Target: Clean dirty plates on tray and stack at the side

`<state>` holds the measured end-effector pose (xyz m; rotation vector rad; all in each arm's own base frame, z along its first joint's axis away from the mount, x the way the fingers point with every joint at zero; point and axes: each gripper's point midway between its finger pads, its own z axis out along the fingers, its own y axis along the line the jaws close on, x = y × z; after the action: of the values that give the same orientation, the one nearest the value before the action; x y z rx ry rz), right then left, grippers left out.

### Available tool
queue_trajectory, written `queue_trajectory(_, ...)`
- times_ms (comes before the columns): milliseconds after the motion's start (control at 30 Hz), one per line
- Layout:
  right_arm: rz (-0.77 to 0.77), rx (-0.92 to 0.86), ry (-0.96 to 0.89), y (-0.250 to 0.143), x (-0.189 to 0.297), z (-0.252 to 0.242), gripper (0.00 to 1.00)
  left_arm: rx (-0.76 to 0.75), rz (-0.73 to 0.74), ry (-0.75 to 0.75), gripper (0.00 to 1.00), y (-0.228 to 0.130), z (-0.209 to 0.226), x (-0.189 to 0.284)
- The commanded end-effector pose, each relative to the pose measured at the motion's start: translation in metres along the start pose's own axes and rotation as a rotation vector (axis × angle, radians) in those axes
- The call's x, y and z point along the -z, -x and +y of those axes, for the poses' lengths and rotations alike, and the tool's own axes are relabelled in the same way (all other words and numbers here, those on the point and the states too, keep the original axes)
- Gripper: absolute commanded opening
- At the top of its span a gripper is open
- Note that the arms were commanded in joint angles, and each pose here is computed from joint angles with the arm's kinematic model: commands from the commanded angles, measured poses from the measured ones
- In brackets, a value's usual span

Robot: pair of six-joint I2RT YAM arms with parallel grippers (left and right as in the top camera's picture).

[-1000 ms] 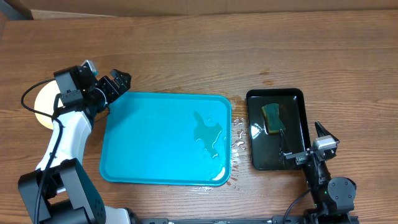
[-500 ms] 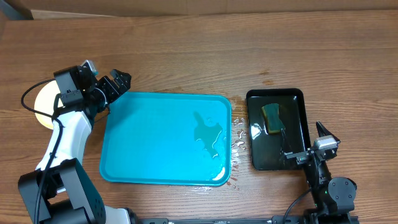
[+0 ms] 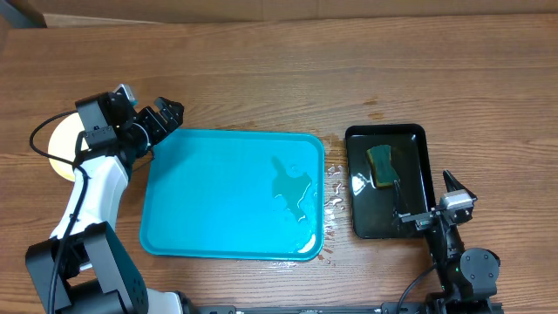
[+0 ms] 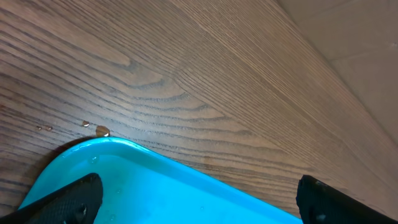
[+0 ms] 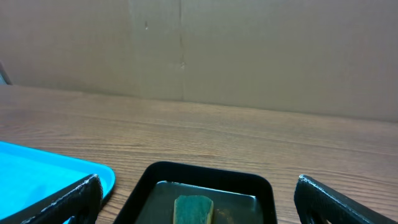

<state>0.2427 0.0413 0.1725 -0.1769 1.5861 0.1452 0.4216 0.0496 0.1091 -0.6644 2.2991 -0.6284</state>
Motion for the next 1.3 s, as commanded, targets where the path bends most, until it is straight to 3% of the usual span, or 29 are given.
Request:
queue_trajectory(0, -0.006, 0.008, -0.007, -0.001, 0.0, -0.001, 1.0, -0.044, -0.044, -0.018, 1.0, 0.014, -0.014, 0.01)
queue_trajectory(467, -0.006, 0.008, -0.007, -0.001, 0.0, -0.001, 1.0, -0.074, -0.064, -0.01, 1.0, 0.012, -0.029, 0.023)
queue_trajectory(667, -0.005, 0.008, -0.007, -0.001, 0.0, -0.001, 1.0, -0.172, -0.151, -0.034, 1.0, 0.008, -0.08, 0.072)
queue_trajectory(933, -0.005, 0.008, -0.007, -0.001, 0.0, -0.001, 1.0, -0.343, -0.383, -0.243, 1.0, 0.0, -0.167, 0.183)
queue_trajectory(1067, -0.005, 0.008, -0.007, -0.001, 0.0, -0.001, 1.0, -0.474, -0.505, -0.224, 1.0, -0.013, -0.174, 0.224)
queue_trajectory(1267, -0.005, 0.008, -0.007, -0.001, 0.0, -0.001, 1.0, -0.513, -0.55, -0.292, 1.0, -0.055, -0.167, 0.25)
